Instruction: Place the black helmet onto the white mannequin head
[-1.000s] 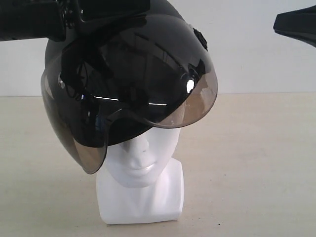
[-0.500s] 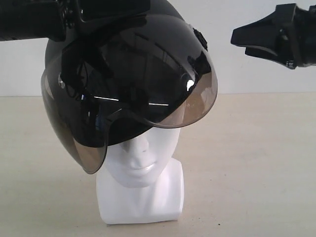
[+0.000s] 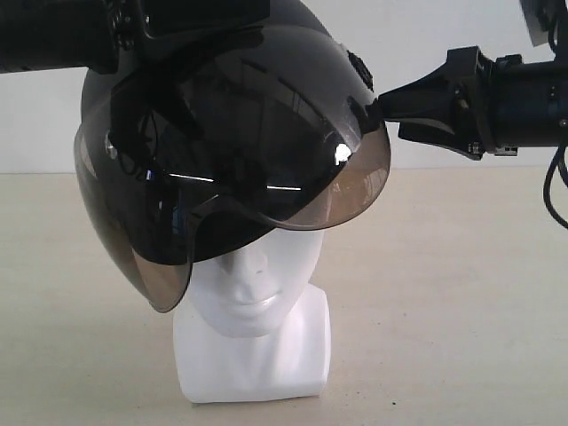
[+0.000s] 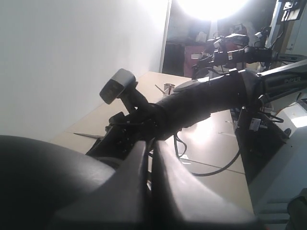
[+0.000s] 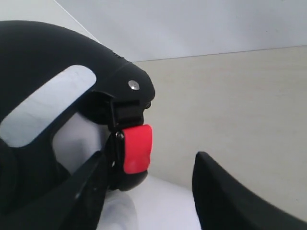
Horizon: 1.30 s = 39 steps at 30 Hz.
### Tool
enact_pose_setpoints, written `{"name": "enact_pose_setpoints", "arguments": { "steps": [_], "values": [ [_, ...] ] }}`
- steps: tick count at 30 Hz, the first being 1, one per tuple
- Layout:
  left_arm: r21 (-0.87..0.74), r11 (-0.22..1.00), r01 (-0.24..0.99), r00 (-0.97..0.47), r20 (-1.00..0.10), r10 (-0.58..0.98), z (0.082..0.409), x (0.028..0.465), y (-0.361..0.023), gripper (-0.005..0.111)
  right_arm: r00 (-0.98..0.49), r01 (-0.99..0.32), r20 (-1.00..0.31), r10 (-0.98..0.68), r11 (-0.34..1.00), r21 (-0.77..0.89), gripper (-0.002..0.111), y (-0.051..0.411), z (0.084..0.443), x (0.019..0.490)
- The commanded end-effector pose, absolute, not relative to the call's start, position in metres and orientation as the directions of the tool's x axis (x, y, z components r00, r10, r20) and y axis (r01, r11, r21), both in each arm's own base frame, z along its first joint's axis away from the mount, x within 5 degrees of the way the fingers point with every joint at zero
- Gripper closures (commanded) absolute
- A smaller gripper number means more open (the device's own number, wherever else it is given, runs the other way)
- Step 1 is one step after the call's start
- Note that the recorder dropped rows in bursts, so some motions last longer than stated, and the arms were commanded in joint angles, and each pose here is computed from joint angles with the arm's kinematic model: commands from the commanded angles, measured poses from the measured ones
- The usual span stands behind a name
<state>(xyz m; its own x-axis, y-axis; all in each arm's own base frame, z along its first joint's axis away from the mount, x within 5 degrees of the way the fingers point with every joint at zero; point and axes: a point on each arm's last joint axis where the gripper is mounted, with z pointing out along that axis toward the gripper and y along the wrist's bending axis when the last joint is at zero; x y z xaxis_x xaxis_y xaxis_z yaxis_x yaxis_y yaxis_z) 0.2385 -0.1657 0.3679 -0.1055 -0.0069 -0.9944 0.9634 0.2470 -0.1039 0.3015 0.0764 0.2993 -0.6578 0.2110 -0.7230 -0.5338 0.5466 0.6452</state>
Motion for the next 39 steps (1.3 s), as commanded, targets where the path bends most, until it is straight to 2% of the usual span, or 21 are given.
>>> {"name": "enact_pose_setpoints", "arguments": {
  "steps": [1, 10, 22, 30, 32, 33, 37, 39],
  "values": [
    [-0.103, 0.328, 0.939, -0.150, -0.981, 0.120, 0.340, 0.251, -0.167, 0.103, -0.649, -0.563, -0.733, 0.205, 0.518, 0.644, 0.056, 0.079, 0.303, 0.301],
    [-0.103, 0.328, 0.939, -0.150, -0.981, 0.120, 0.340, 0.251, -0.167, 0.103, -0.640, -0.571, -0.739, 0.212, 0.513, 0.641, 0.056, 0.079, 0.318, 0.308],
    [-0.103, 0.329, 0.939, -0.150, -0.981, 0.120, 0.340, 0.251, -0.166, 0.103, -0.713, -0.568, -0.685, 0.147, 0.452, 0.688, 0.056, 0.092, 0.295, 0.315],
    [-0.115, 0.328, 0.938, -0.162, -0.980, 0.119, 0.340, 0.251, -0.167, 0.103, -0.699, -0.575, -0.707, 0.104, 0.505, 0.643, 0.056, 0.114, 0.287, 0.316],
    [-0.115, 0.328, 0.938, -0.162, -0.979, 0.122, 0.340, 0.251, -0.167, 0.103, -0.703, -0.571, -0.703, 0.107, 0.504, 0.648, 0.067, 0.114, 0.287, 0.316],
    [-0.115, 0.326, 0.938, -0.162, -0.979, 0.121, 0.340, 0.251, -0.167, 0.103, -0.702, -0.567, -0.704, 0.110, 0.512, 0.645, 0.079, 0.114, 0.287, 0.317],
    [-0.115, 0.326, 0.938, -0.162, -0.979, 0.121, 0.340, 0.251, -0.167, 0.103, -0.700, -0.562, -0.705, 0.114, 0.521, 0.642, 0.105, 0.113, 0.286, 0.318],
    [-0.115, 0.326, 0.938, -0.162, -0.979, 0.121, 0.340, 0.251, -0.167, 0.103, -0.700, -0.564, -0.707, 0.098, 0.531, 0.632, 0.108, 0.113, 0.285, 0.318]
  ]
}}
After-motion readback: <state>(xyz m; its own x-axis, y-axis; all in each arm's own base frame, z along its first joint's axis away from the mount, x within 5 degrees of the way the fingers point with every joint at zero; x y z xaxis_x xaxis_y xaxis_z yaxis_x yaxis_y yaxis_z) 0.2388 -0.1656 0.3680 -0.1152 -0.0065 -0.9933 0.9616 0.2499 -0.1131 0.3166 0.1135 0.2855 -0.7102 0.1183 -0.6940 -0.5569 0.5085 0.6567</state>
